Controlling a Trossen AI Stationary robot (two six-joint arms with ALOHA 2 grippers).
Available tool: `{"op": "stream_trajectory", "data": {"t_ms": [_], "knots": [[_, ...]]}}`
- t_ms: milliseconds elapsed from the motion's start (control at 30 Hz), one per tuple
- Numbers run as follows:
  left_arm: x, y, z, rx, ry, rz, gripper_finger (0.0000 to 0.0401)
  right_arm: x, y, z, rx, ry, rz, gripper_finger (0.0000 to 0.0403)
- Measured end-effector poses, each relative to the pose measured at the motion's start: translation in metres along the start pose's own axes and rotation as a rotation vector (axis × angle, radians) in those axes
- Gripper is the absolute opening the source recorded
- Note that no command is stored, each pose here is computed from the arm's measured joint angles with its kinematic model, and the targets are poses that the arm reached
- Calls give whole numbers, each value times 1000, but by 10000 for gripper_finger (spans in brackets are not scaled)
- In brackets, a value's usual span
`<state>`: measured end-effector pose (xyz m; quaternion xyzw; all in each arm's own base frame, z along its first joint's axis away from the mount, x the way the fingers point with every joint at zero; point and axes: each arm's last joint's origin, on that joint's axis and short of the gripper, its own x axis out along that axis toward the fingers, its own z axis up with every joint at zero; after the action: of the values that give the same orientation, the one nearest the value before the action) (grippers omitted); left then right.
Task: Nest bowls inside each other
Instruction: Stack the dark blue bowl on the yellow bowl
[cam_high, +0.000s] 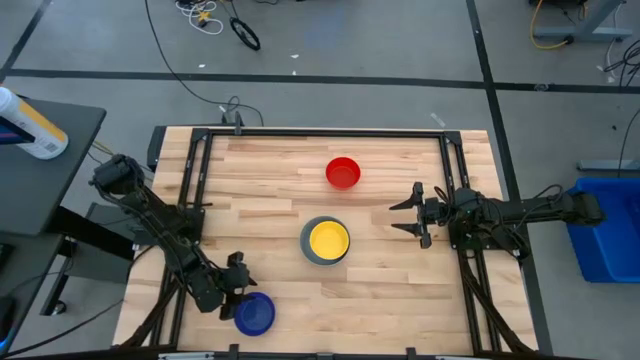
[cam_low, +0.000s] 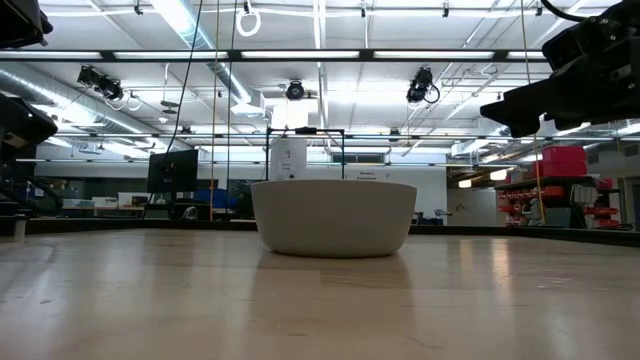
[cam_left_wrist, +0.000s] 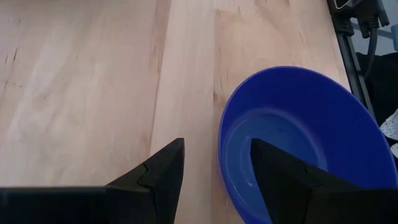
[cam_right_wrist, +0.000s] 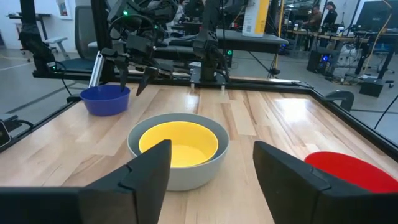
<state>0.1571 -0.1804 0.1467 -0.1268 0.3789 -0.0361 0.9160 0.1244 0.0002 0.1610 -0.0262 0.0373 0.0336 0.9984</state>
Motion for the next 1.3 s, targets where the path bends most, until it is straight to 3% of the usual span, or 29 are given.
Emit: {"op": "stream_trajectory", "data": {"t_ms": [1033,1300], "knots": [[1,0,-1,-46,6,-8,194,0,0,0,0,1,1,274],[1,0,-1,-48,5,-8,158,0,0,0,0,1,1,254]]}}
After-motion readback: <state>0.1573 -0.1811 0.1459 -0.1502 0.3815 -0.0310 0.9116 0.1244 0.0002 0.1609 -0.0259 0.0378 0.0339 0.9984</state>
